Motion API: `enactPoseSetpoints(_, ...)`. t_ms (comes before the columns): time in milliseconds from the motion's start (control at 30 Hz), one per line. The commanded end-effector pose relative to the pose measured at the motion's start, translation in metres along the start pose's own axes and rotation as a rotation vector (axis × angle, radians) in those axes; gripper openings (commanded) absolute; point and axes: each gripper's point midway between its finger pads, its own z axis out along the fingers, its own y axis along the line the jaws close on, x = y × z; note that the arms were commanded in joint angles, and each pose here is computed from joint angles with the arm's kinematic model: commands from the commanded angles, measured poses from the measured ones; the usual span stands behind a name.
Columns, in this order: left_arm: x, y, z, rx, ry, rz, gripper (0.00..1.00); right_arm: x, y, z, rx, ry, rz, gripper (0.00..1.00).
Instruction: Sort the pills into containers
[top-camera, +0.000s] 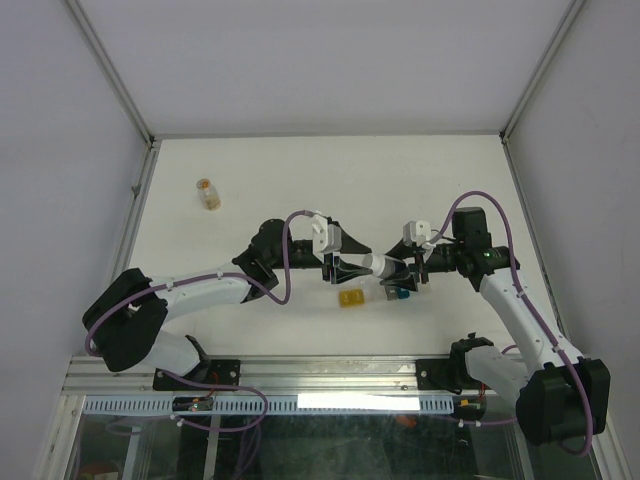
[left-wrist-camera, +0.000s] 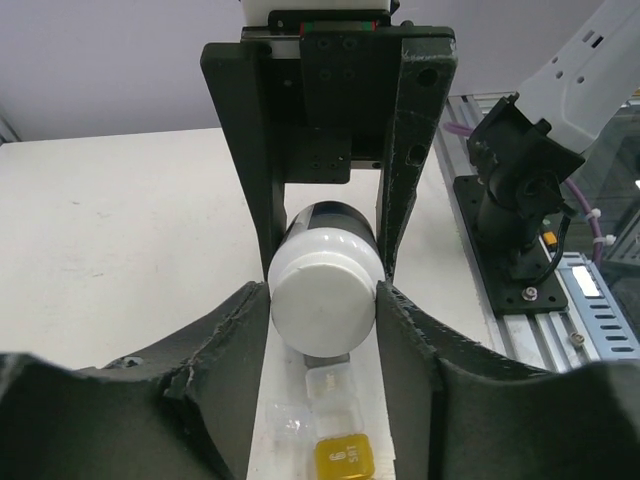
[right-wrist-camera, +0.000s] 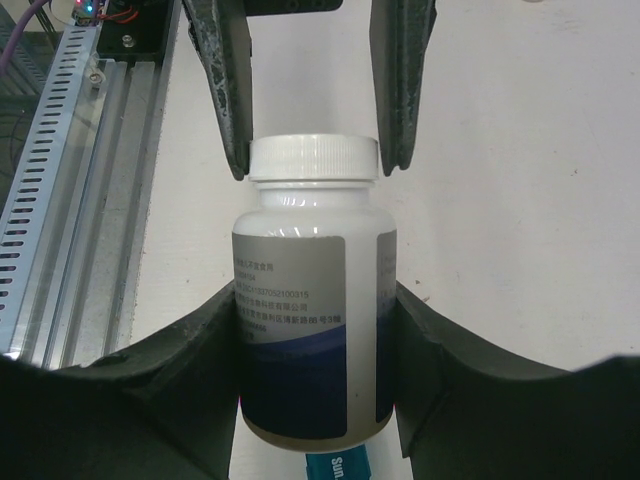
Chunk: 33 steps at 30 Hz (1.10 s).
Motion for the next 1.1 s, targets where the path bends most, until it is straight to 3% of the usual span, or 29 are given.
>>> enactPoseSetpoints(0,-0.031,0.002,0.007,0.019,-0.076,0.030,0.44,-0.014,0.000,0.000,-0.017,-0.041,-0.049,0.00)
enactPoseSetpoints(800,-0.014,-0.001,0.011,0.043,-0.013,-0.053,0.47,-0.014,0.000,0.000,-0.019,-0.041,-0.045,0.00)
enactPoseSetpoints(1067,-0.016,-0.003,0.011,0.042,-0.014,-0.099,0.22,-0.013,0.000,0.000,-0.017,-0.039,-0.045,0.00)
